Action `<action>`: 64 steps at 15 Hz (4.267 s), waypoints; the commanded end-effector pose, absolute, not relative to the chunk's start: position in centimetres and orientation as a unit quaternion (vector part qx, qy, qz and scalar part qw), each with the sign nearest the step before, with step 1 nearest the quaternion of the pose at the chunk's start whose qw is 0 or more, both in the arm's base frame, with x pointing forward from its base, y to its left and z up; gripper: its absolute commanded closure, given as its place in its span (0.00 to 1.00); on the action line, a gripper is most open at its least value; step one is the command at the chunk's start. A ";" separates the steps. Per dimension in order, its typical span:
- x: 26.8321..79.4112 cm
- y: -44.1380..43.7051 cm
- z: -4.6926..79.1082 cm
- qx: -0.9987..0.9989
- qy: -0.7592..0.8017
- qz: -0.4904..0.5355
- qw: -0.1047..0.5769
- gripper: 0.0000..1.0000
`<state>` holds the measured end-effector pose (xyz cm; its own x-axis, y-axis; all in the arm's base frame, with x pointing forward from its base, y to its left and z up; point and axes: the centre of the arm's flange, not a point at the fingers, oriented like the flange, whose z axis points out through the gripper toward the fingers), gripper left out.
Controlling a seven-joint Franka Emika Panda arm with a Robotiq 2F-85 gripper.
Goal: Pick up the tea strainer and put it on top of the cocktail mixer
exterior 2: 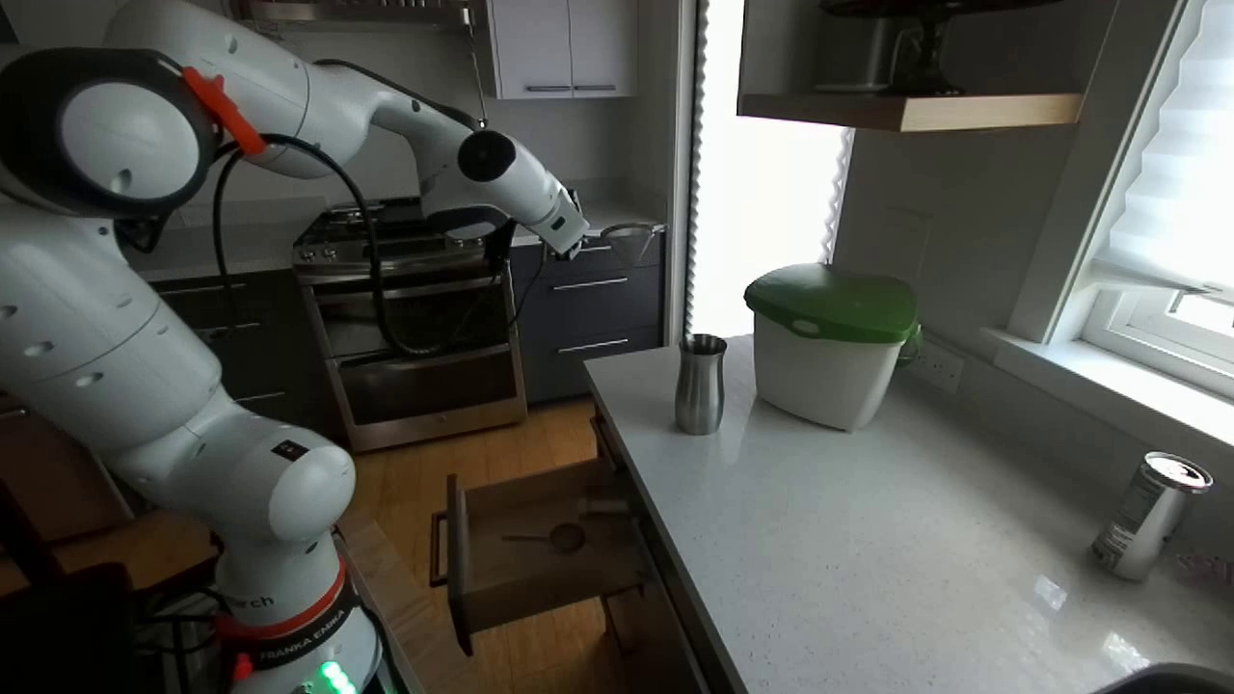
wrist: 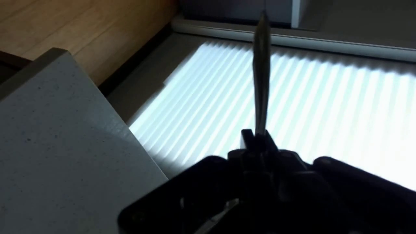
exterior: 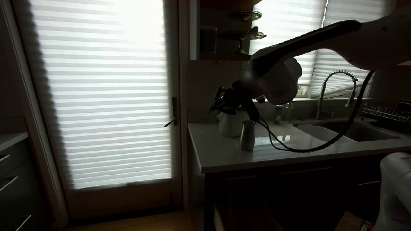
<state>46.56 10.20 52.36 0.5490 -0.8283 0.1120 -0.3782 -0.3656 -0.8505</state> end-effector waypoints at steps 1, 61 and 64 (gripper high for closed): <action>40.5 6.2 47.8 -0.734 0.365 -0.310 0.482 0.99; 42.7 -3.9 41.0 -0.600 0.415 -0.397 0.558 0.99; 43.2 -4.0 40.0 -0.601 0.416 -0.389 0.561 0.99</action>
